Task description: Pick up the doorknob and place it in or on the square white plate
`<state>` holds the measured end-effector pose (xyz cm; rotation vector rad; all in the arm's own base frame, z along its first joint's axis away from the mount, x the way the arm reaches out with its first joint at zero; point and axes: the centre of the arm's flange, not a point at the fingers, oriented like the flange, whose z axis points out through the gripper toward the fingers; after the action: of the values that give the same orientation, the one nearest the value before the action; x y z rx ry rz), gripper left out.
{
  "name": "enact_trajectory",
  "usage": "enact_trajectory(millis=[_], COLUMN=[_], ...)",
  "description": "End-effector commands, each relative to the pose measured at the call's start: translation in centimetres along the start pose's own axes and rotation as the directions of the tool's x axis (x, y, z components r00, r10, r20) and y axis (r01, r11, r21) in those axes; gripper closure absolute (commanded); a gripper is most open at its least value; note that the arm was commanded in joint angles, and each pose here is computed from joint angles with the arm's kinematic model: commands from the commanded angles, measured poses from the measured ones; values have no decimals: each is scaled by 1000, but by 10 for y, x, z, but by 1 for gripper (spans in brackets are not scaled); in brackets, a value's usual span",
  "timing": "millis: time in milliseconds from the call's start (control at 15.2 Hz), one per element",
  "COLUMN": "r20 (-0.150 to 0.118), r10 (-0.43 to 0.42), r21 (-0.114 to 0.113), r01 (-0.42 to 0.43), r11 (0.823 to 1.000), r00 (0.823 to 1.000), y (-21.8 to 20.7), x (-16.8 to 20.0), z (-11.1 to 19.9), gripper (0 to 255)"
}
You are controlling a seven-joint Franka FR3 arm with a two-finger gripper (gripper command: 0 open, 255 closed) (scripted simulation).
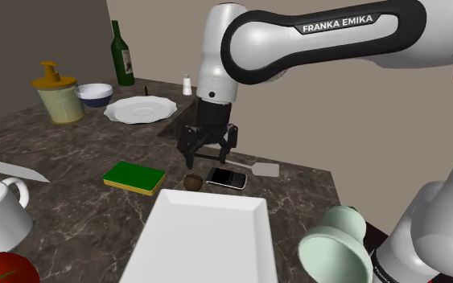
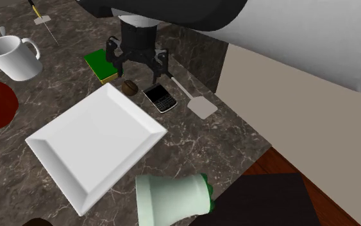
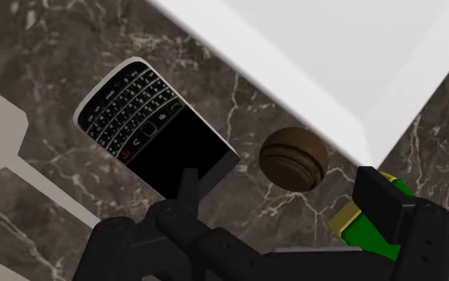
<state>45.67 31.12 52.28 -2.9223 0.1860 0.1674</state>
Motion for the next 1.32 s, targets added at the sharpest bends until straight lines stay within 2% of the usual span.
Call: enact_trajectory(millis=[0, 528, 1056, 1122, 1254], r20=[0, 0, 0, 0, 0], r10=[23, 23, 23, 23, 23], r21=[23, 23, 23, 23, 23], r01=[-23, -23, -23, -23, -23], r11=[999, 999, 999, 999, 999], r00=[1000, 1000, 1000, 1000, 1000], y=[-19, -19, -19, -19, -19], x=[11, 11, 11, 11, 11], z=[4, 44, 44, 44, 44], gripper=[0, 0, 0, 255, 255])
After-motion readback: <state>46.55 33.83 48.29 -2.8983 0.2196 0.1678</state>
